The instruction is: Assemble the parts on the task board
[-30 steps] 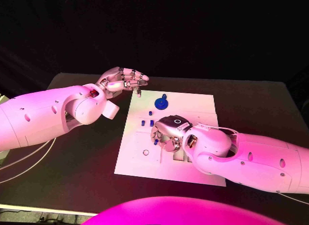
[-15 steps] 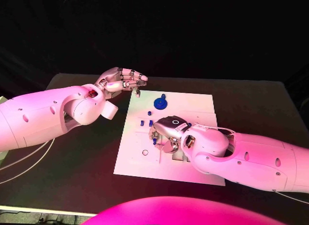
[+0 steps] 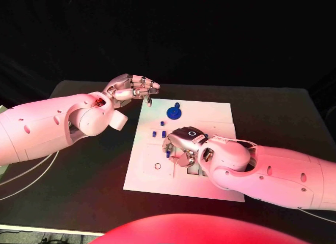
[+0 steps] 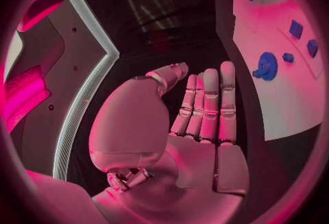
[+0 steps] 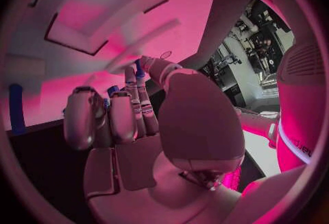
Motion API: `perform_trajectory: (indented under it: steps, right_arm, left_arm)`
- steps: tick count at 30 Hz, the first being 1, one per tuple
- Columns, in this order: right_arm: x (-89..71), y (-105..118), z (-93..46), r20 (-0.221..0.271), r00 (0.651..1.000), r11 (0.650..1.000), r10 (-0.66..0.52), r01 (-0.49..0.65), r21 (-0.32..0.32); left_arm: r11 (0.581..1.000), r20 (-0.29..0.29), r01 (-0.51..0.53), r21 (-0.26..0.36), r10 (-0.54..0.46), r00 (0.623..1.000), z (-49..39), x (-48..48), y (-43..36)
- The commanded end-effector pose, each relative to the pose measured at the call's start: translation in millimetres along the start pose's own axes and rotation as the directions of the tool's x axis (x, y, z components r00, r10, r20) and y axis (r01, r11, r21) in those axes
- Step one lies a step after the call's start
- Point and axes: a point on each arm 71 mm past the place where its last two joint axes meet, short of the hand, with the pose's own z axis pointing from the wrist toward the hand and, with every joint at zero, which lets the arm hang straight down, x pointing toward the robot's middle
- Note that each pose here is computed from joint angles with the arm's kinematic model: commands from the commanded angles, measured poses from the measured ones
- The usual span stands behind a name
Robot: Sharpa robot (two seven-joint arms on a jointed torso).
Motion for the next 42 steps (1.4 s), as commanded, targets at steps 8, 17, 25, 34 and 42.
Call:
perform_trajectory:
  steps: [8,17,25,34,42]
  right_arm:
    - [1.2,-0.3,-3.2,0.022,1.0,1.0,0.019,-0.019,-0.004]
    - [0.9,-0.8,-4.6,0.028,0.999,1.0,0.022,-0.022,-0.002]
    - [-1.1,-5.0,-9.4,0.051,0.998,0.999,0.029,-0.03,0.014]
    - [-20.7,-25.6,-32.0,0.072,0.995,0.996,0.063,-0.067,0.052]
    - [-51.7,-56.8,-56.8,0.064,0.993,0.988,0.098,-0.105,0.111]
  left_arm:
    - [1.0,-0.014,0.004,0.004,-0.004,1.0,0.5,0.8,-0.6]
    - [1.0,-0.014,0.004,0.002,-0.004,1.0,0.3,0.3,-0.5]
    - [1.0,-0.014,0.004,0.0,-0.004,1.0,0.2,0.0,-0.3]
    - [1.0,-0.012,0.003,-0.002,-0.003,1.0,-0.5,-1.4,0.0]
    - [1.0,-0.012,0.003,-0.001,-0.003,1.0,-0.5,-1.7,0.0]
